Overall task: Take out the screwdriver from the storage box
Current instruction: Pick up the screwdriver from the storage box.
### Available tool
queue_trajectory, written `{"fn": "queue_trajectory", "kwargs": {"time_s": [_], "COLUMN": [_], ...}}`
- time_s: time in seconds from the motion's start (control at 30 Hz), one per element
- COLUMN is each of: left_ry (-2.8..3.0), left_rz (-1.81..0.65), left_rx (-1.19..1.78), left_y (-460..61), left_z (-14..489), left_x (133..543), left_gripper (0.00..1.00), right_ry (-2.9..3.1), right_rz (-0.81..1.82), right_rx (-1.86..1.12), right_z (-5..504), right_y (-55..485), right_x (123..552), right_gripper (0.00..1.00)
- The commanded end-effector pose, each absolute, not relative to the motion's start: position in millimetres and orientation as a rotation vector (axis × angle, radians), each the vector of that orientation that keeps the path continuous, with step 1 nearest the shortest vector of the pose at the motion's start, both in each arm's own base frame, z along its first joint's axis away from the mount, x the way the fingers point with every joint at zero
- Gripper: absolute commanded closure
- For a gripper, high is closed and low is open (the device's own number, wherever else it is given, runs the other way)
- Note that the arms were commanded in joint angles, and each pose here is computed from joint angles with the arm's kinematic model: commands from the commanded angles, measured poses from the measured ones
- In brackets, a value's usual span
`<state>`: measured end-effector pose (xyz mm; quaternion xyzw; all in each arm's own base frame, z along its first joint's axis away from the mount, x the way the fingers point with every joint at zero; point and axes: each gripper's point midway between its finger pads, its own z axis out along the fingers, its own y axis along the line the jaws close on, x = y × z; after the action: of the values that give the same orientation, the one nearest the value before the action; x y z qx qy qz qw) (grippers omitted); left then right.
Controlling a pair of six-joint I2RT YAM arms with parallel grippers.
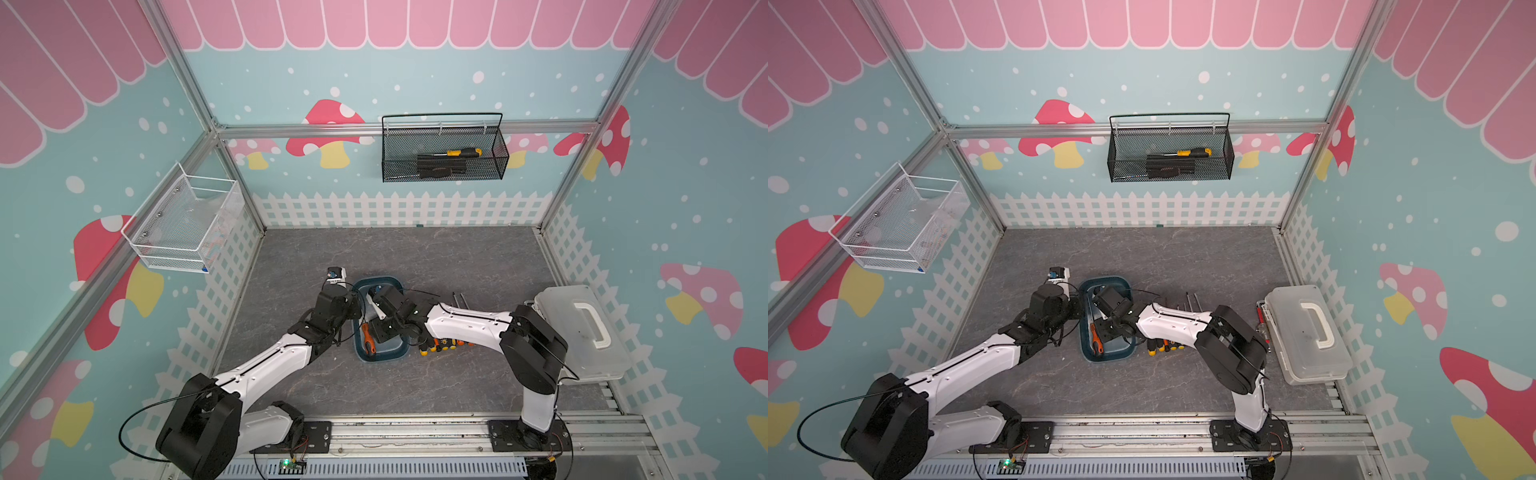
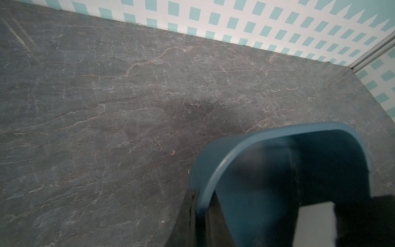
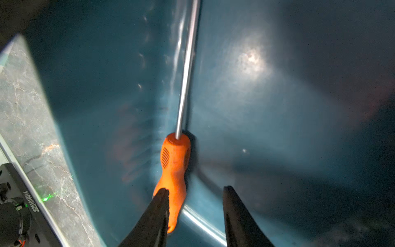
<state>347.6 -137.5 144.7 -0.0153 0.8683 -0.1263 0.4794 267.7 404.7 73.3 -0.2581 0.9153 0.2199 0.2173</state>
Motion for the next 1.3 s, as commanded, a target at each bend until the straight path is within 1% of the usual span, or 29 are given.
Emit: {"fn": "queue_trajectory", "kwargs": {"time_s": [0.0,0.33,0.6,0.83,1.07,1.27], "left_ry": [2.076,2.075,2.073,2.066,2.062,2.061], "left_rz": [-0.345,-0.347,-0.339,-0.343,-0.338,-0.337], "left_rx": [-0.050,-0.048,-0.053,-0.049,-0.051,-0.047], "left_y": [-139.7,-140.1,-138.1,-138.4,-136.5,-136.0], "left_z": [156.8,156.9,156.9,161.4,161.6,161.8], "left_x": [348.8,348.7,347.9,347.5,345.7,346.0], "left_gripper": [1.00,1.00,1.00,1.00,1.00,1.00], "right_ry": [2.547,2.575,2.554,2.604,2.657,2.707], "right_rz": [0.604,0.611,0.667,0.562,0.452,0.416], "right_rx": [-0.703,-0.703,-0.667,-0.685,-0.683,-0.612], "right_z": [62.9,49.2,60.1,40.1,16.7,2.3], "right_y": [412.9,421.4,423.0,415.1,404.1,386.1], "right_x": [267.5,266.8,265.1,267.4,275.1,284.7], "right_gripper": [0.56,0.56,0.55,0.54,0.61,0.64]}}
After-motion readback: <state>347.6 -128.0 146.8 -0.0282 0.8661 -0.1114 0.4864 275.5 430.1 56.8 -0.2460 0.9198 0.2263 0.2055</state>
